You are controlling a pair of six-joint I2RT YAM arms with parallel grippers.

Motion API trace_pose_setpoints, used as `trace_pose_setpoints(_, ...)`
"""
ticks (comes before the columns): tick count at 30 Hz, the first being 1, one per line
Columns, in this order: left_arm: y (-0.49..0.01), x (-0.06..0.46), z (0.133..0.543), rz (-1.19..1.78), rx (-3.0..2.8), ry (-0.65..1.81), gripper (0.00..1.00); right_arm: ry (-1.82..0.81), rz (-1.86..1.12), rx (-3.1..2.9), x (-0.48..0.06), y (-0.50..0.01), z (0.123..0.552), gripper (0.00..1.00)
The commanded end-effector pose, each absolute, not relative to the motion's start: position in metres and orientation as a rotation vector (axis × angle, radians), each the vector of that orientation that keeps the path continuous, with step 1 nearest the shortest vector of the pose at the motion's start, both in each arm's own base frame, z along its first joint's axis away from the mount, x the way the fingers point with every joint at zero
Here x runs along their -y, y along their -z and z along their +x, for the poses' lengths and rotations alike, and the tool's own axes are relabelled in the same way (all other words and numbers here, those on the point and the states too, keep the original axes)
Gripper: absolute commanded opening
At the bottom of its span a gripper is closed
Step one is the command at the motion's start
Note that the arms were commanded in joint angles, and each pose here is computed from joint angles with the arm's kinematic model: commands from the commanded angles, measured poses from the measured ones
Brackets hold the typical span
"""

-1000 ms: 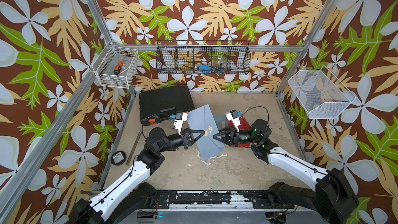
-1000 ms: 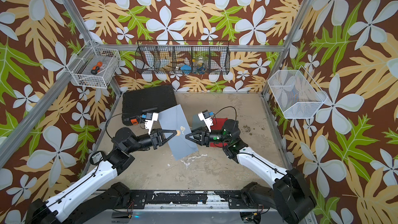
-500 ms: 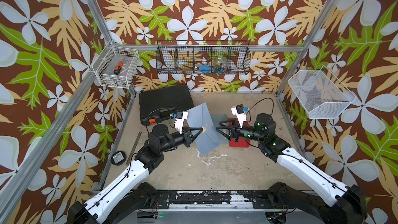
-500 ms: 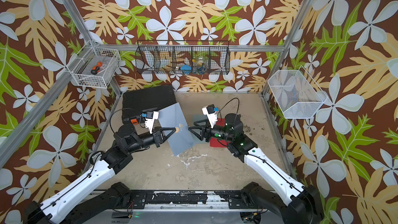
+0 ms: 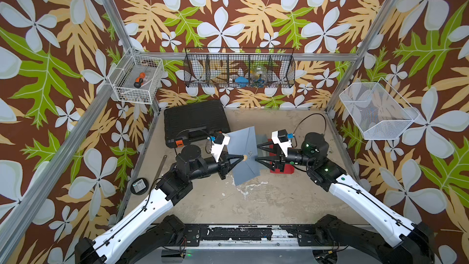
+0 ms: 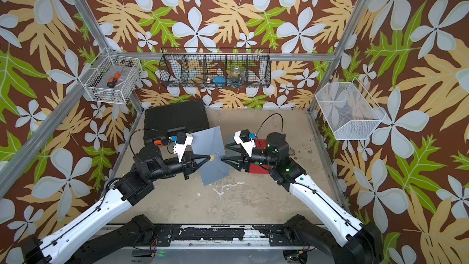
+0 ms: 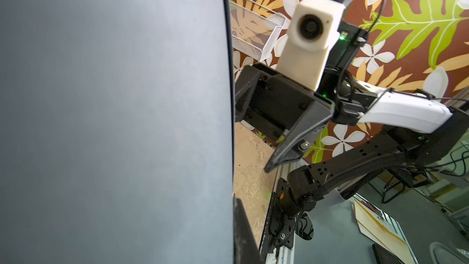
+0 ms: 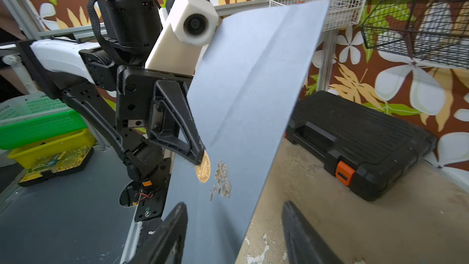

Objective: Open the envelope
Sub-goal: Pick up the envelope from the center of the board.

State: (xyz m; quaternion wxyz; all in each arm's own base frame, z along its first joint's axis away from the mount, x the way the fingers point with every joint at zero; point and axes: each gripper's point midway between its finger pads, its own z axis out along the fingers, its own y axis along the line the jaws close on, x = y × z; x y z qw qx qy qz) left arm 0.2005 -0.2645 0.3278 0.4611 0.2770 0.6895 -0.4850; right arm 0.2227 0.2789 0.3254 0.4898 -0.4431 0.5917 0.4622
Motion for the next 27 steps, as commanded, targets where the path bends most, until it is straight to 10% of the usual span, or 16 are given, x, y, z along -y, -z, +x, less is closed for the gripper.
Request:
trace_pose_setpoints(1, -0.34, 0.268, 0.189, 0.772, -1.615, 1.214, 0.0, -1.229, -1.133, -1.407, -0.287, -0.33, 0.216, 0.57)
trace_pose_setpoints(6, -0.339, 0.266, 0.191, 0.766, -1.614, 1.196, 0.0, -1.386, -1.221, -1.366, -0.294, -0.335, 0.201, 0.48)
trace_pose_setpoints(15, -0.337, 0.266, 0.196, 0.755, -1.619, 1.171, 0.0, -1.398, -1.224, -1.366, -0.295, -0.336, 0.201, 0.0)
trace_pose_setpoints(22, -0.348, 0.26, 0.197, 0.716, -1.585, 1.15, 0.31, -1.34, -1.24, -1.364, -0.293, -0.329, 0.202, 0.0)
trace_pose_setpoints(27, -0.363, 0.252, 0.196, 0.706, -1.516, 1.093, 0.33, -1.336, -1.267, -1.359, -0.293, -0.325, 0.201, 0.0)
